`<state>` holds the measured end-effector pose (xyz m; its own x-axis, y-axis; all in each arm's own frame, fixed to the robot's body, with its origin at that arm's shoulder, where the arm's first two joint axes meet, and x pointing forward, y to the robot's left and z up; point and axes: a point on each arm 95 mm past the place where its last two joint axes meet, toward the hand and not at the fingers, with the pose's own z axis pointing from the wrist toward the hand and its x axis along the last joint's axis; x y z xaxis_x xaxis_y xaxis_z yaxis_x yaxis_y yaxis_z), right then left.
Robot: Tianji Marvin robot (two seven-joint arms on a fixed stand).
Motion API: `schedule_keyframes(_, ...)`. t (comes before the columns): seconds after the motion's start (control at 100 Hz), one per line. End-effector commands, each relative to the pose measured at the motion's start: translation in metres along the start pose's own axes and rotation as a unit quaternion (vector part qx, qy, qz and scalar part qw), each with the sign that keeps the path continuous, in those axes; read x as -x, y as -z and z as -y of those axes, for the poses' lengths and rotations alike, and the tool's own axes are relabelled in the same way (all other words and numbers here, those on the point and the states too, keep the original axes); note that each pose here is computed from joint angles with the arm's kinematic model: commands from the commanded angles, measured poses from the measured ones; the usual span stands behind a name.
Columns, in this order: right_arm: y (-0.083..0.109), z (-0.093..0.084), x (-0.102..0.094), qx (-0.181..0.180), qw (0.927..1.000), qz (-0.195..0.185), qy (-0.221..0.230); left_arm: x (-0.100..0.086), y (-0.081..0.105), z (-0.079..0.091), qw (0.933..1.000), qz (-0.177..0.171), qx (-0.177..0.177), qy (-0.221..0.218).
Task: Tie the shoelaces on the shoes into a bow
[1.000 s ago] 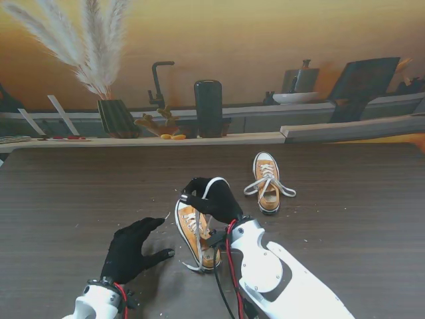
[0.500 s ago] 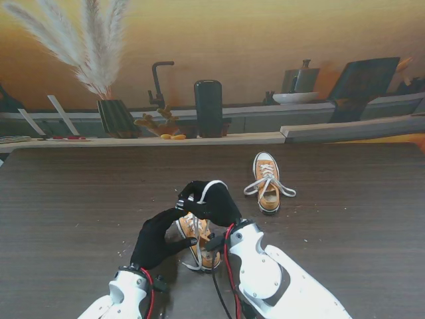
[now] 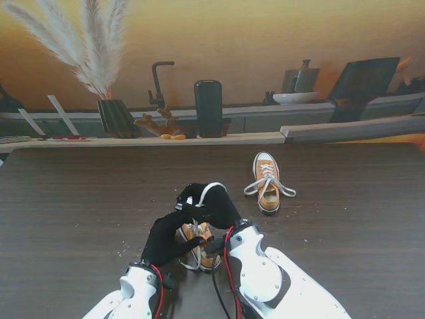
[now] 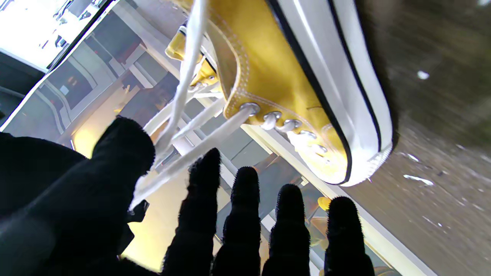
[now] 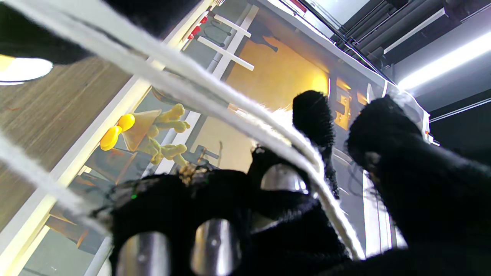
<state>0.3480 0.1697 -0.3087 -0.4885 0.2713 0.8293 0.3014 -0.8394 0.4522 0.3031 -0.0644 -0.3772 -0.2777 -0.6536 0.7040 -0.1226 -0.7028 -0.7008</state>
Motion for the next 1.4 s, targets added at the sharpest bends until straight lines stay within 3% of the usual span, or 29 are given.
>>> schedule_keyframes(0.0,0.002,0.001,-0.002,-0.010,0.9999,-0.004,0.000,-0.006,-0.002,-0.005,0.9999,-0.007,0.007,0.012)
schedule_keyframes(0.43,0.005,-0.001,0.001,-0.010,0.9999,0.003,0.001,-0.006,0.001,-0.003,0.9997,-0.011,0.010,0.020)
schedule_keyframes(0.64,0.005,-0.002,0.002,-0.011,0.9999,0.008,0.002,-0.007,0.002,-0.004,0.9978,0.006,0.000,0.066)
schedule_keyframes(0.94,0.005,-0.006,0.005,-0.011,0.9998,0.017,0.006,-0.011,0.005,-0.001,0.9958,0.020,0.007,0.089)
schedule_keyframes(1.11,0.005,-0.005,0.006,-0.012,0.9998,0.017,0.004,-0.014,0.009,-0.003,0.9885,0.036,0.025,0.144)
schedule_keyframes(1.39,0.007,-0.003,0.007,-0.015,0.9997,0.017,0.001,-0.020,0.021,-0.005,0.9661,0.040,0.070,0.245)
